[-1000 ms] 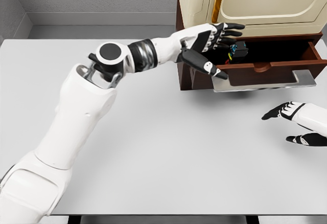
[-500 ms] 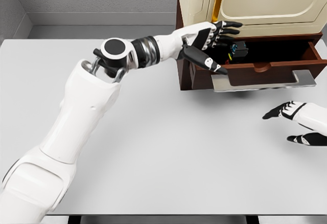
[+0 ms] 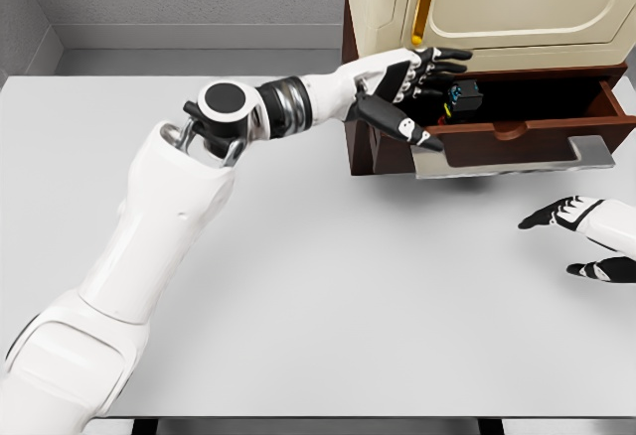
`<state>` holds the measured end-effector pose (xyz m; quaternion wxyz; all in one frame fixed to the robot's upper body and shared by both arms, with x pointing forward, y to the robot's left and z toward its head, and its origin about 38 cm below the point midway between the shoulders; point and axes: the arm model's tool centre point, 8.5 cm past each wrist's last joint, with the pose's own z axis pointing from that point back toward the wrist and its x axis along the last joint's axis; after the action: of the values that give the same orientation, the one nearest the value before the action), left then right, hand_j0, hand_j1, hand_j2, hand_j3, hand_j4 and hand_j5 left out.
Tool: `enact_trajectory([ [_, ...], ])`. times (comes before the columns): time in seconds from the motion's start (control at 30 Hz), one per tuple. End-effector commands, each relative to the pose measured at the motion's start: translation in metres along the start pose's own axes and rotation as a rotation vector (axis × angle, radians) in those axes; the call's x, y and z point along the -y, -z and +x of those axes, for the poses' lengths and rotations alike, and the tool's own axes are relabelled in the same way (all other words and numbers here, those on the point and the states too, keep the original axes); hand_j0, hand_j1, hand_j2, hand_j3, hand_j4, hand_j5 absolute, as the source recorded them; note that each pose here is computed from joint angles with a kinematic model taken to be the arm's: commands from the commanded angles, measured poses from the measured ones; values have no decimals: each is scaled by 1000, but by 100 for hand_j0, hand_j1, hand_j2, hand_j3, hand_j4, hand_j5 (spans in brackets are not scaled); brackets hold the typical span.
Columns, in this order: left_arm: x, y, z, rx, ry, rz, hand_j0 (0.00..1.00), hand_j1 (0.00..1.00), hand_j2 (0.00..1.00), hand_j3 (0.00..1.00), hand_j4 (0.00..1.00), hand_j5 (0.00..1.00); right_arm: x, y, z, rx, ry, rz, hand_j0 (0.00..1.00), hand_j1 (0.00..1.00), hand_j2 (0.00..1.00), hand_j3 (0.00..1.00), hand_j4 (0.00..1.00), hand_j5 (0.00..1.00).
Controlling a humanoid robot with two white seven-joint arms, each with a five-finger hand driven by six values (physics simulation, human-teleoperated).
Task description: Put the switch into the drawer with left arm, and close the drawer with right arm
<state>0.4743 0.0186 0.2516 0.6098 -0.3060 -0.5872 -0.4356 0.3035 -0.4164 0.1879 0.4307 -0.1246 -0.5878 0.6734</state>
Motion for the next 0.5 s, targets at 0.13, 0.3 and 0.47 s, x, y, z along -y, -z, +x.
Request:
enact_trajectory([
  [0.13,2,0,2,-33,74,20,100,100,100,100,100,100,1,-1,-1,-4,2,1,83,83,83,83,83,83],
  [0.3,10,6,-1,-46,88,-5,100,100,100,100,100,100,1,-1,-1,-4,1,0,83,83,83,83,83,83],
  [0.47,13,8,0,-50,100,-14,100,100,100,100,100,100,1,-2,-3,-11,4,0,84,84,84,84,84,84],
])
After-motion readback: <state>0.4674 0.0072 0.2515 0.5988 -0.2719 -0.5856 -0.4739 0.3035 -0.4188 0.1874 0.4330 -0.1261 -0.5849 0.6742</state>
